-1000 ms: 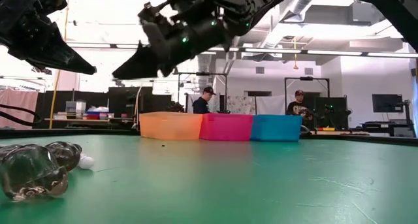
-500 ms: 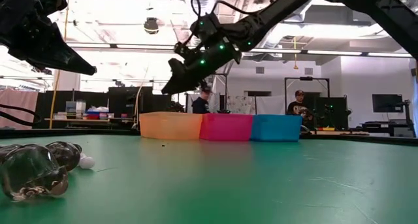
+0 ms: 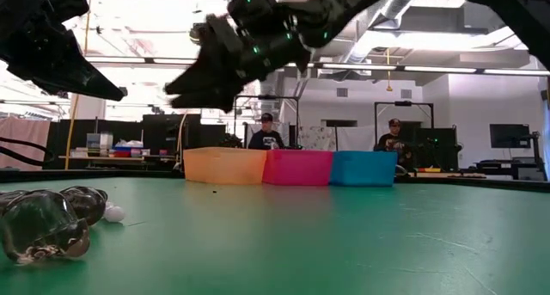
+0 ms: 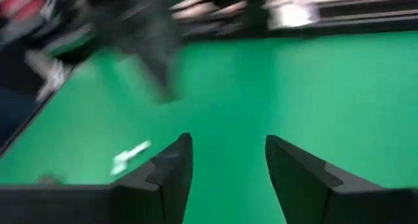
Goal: Sort Halloween decoration
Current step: Put the white bone toy into the blue bin
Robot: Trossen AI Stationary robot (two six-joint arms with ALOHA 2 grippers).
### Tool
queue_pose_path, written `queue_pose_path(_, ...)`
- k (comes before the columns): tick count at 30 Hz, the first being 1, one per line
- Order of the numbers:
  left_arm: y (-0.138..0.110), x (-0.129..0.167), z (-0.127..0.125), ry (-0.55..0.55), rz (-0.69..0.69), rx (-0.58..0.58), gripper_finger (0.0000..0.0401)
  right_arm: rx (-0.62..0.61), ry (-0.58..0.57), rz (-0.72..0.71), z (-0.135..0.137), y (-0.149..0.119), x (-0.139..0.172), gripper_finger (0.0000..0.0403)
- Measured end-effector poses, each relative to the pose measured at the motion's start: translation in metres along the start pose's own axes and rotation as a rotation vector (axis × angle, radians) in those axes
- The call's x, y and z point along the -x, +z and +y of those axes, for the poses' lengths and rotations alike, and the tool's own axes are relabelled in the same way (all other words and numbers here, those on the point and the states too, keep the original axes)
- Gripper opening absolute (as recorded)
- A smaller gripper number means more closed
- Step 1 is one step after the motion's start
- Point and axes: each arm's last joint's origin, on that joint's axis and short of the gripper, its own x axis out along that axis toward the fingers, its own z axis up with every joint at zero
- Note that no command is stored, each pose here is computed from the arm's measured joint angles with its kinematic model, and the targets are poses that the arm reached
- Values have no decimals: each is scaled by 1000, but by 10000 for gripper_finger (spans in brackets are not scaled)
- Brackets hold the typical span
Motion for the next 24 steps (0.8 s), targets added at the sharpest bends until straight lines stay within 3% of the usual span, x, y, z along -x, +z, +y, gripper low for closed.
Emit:
queue_pose_path(6,1,1,1,-1,-3,5,0,208,-41,45,90,-11,-33,202)
queue_pose_path(11,10,6,5,-11,-39,20,0,284,-24,-18,137,-37,-67,189)
queue_pose_path(17,22,14,12,-31,-77,46,0,281,6,-112,151,-58,-94,174)
queue_pose_path(24,24,15,15,-34,-81,32,0,274,13,-75,146,-75,-115,171)
